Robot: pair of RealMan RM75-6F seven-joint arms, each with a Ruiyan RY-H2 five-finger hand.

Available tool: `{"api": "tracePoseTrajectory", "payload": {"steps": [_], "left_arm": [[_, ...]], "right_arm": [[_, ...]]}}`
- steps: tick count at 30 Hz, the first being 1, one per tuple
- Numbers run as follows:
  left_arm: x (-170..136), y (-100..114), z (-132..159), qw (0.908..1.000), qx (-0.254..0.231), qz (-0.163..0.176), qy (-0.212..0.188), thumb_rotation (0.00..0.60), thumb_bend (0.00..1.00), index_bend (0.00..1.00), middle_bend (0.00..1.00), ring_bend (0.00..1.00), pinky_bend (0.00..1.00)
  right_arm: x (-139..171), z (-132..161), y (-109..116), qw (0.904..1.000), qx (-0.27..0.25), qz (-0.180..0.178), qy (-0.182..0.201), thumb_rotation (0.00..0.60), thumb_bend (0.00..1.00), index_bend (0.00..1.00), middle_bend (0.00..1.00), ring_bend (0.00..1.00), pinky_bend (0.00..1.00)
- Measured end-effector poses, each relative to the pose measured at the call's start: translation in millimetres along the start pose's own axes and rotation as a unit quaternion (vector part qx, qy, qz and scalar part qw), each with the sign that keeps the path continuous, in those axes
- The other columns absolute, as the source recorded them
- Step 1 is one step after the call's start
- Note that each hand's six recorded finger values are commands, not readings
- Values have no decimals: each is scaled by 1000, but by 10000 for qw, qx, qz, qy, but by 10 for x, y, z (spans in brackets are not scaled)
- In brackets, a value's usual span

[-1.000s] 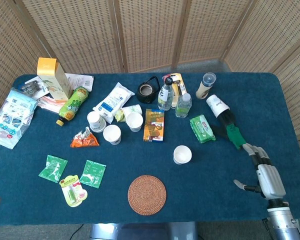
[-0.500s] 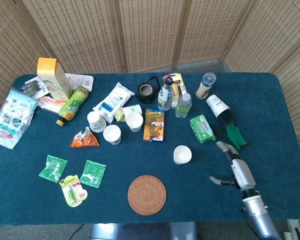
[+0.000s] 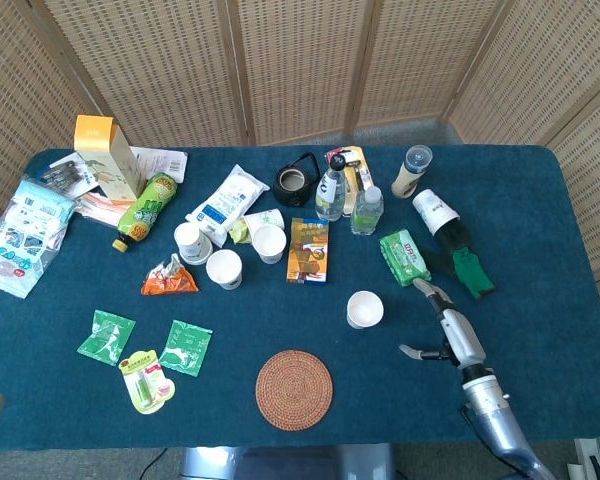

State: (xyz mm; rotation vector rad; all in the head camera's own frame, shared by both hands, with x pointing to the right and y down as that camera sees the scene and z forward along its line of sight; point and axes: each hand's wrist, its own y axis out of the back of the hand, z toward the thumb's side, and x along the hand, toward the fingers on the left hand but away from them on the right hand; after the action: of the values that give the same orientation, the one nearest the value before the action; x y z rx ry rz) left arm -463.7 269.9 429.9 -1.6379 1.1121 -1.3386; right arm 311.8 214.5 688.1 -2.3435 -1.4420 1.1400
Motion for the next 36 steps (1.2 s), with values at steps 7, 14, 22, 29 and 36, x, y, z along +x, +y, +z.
{"api": "tracePoseTrajectory", "payload": {"steps": [7, 14, 22, 29, 36], "left_arm": [[8, -10, 6, 10000, 5, -15, 7, 600, 333, 0, 0, 0, 0], [16, -12, 4, 10000, -7, -25, 8, 600, 333, 0, 0, 0, 0], [11, 5, -6, 10000, -59, -12, 9, 600, 334, 0, 0, 0, 0], [13, 3, -6, 10000, -77, -28, -2, 600, 334, 0, 0, 0, 0], [9, -7, 3, 9999, -88, -56, -18, 600, 333, 0, 0, 0, 0]], "right_arm": [[-156, 89, -90, 9999, 58, 68, 56, 600, 58, 0, 0, 0, 20], [-240, 154, -152, 10000, 66, 33, 33, 600, 57, 93, 0, 0, 21], [-343, 193, -262, 9999, 106, 49, -42, 600, 57, 212, 0, 0, 20], [-378, 221, -272, 10000, 62, 15, -61, 600, 61, 250, 0, 0, 20], [-417, 218, -290, 9999, 80, 24, -117, 600, 78, 270, 0, 0, 21]]}}
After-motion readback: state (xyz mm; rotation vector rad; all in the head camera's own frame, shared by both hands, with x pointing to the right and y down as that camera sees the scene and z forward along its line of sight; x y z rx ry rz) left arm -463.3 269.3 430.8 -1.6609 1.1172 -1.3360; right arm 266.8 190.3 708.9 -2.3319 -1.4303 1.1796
